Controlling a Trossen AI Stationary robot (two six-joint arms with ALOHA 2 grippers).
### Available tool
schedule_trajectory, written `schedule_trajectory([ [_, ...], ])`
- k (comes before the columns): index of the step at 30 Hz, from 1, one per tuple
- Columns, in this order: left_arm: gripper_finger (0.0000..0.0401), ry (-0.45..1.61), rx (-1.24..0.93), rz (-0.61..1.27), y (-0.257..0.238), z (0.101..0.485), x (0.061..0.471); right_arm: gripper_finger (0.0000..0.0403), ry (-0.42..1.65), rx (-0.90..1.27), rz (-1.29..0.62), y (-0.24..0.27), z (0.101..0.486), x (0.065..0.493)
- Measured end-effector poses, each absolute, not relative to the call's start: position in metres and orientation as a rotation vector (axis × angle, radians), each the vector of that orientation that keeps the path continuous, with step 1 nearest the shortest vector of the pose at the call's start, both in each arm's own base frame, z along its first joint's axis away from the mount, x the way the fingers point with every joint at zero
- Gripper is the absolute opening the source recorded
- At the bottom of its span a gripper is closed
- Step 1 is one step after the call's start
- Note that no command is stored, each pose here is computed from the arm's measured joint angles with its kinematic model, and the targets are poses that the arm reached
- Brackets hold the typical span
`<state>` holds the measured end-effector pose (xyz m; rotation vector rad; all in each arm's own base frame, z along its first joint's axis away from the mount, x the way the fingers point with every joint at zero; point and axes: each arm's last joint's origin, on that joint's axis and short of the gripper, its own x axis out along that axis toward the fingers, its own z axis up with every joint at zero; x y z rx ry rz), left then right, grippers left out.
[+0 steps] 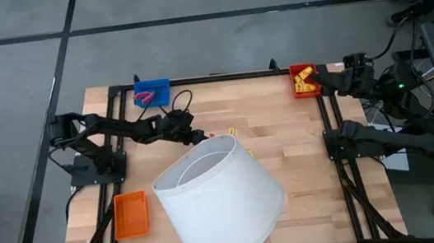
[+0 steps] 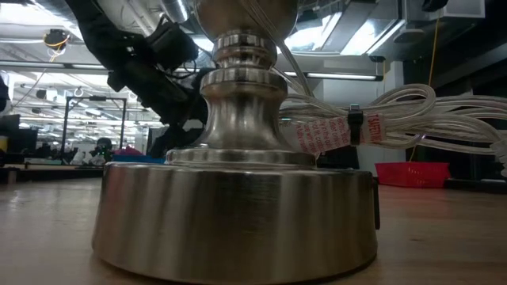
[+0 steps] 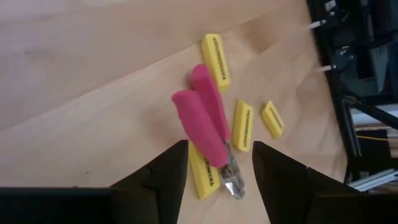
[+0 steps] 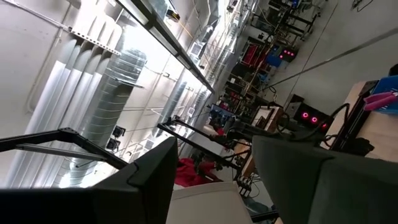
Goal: Pick & Place School Supplies
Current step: Put the pink hole puncher into the blue basket
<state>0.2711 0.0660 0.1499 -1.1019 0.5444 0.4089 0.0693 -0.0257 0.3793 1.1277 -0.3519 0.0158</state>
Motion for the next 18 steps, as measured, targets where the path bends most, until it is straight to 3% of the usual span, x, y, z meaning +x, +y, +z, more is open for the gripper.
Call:
schedule_trajectory([
  [18, 0.0170, 0.536, -1.145, 0.427, 0.073, 0.134, 0.299, 0.0213, -0.358, 1.115, 0.031, -0.023, 0.380, 0.070],
])
